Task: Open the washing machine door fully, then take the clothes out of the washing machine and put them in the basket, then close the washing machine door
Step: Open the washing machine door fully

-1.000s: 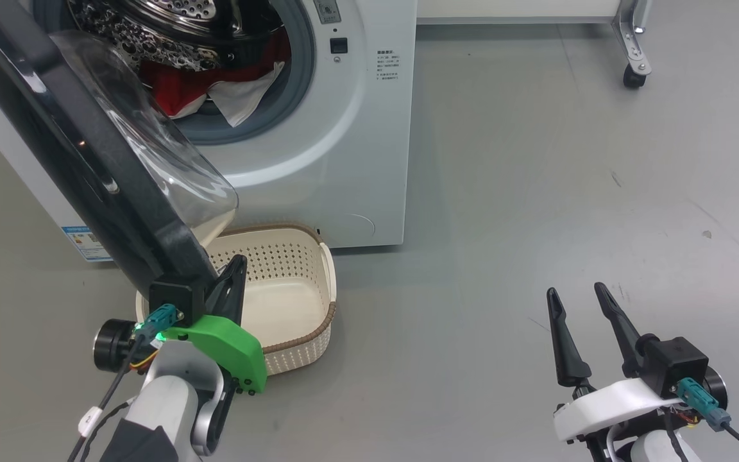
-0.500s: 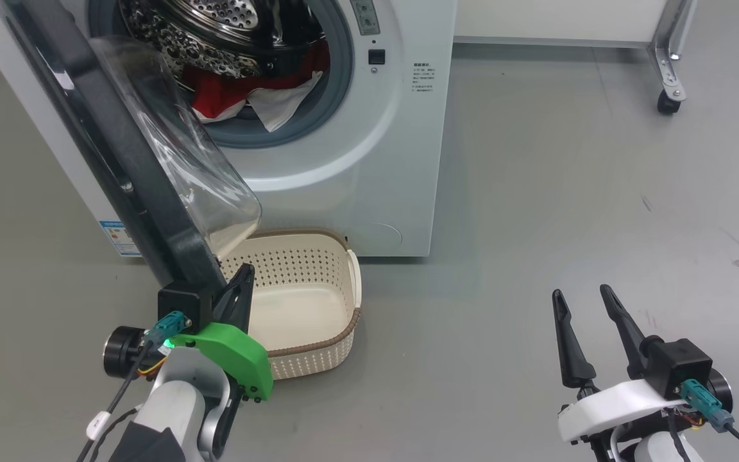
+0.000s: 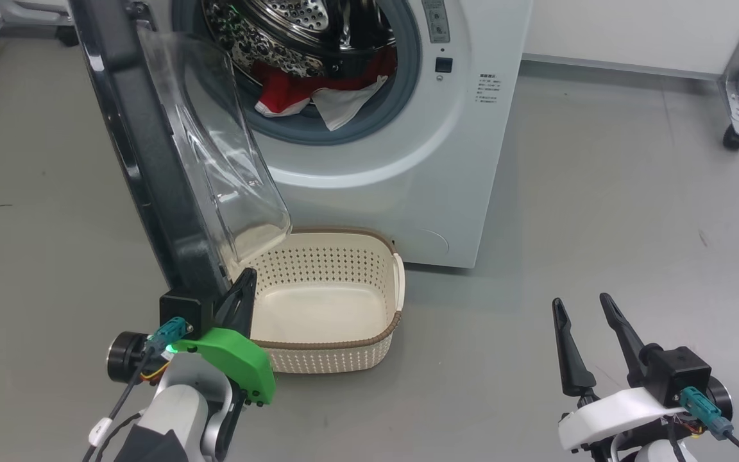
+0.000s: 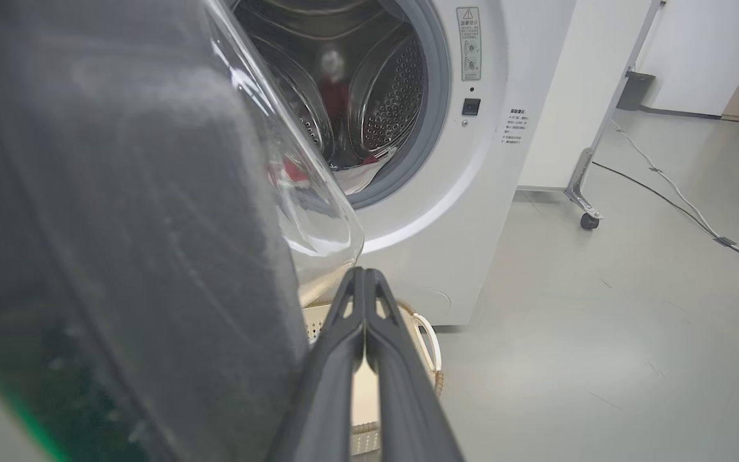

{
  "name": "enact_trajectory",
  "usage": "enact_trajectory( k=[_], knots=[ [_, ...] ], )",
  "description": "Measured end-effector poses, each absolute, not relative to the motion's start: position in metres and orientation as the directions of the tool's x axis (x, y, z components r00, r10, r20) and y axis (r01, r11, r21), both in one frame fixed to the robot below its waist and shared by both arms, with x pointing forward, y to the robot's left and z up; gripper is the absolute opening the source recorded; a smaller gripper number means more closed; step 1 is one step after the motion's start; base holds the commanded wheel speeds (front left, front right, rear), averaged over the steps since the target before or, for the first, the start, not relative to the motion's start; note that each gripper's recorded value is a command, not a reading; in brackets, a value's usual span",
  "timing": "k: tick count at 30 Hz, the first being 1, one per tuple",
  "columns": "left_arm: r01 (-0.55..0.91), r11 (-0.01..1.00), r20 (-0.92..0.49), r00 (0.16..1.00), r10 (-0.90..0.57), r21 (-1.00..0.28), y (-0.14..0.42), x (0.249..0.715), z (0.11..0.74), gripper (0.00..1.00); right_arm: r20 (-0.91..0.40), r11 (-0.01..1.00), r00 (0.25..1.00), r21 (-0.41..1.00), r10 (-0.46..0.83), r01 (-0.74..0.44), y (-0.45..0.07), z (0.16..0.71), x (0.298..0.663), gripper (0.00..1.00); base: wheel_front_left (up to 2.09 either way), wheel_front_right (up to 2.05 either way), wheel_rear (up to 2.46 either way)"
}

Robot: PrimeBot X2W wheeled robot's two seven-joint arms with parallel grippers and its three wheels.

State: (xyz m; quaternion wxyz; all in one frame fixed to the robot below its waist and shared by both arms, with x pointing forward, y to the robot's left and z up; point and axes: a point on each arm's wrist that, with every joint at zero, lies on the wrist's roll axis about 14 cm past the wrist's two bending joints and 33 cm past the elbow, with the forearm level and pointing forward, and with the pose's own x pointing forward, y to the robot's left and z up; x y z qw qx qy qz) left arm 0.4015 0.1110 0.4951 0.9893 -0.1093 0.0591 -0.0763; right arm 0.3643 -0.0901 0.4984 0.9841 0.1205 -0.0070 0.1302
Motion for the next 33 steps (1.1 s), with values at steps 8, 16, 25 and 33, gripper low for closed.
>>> enact_trajectory(
  k=[8, 16, 25, 33],
  knots=[
    [0.055, 0.969, -0.102, 0.991, -0.082, -0.241, 0.14, 0.391, 0.493, 0.0, 0.049, 0.916, 0.945, 0.234, 0.322, -0.325, -0.066, 0.5, 0.369, 1.0, 0.0, 0.0, 0.0],
    [-0.062, 0.964, -0.103, 0.994, 0.037, -0.258, 0.175, 0.383, 0.491, 0.0, 0.041, 0.897, 0.926, 0.236, 0.375, -0.373, -0.047, 0.497, 0.37, 1.0, 0.0, 0.0, 0.0],
    [-0.183, 0.944, -0.116, 0.981, 0.156, -0.275, 0.215, 0.378, 0.482, 0.0, 0.014, 0.88, 0.908, 0.243, 0.419, -0.409, -0.033, 0.486, 0.373, 1.0, 0.0, 0.0, 0.0],
    [-0.292, 0.914, -0.129, 0.955, 0.265, -0.282, 0.253, 0.375, 0.476, 0.0, -0.015, 0.868, 0.894, 0.244, 0.448, -0.432, -0.026, 0.474, 0.376, 1.0, 0.0, 0.0, 0.0]
  ],
)
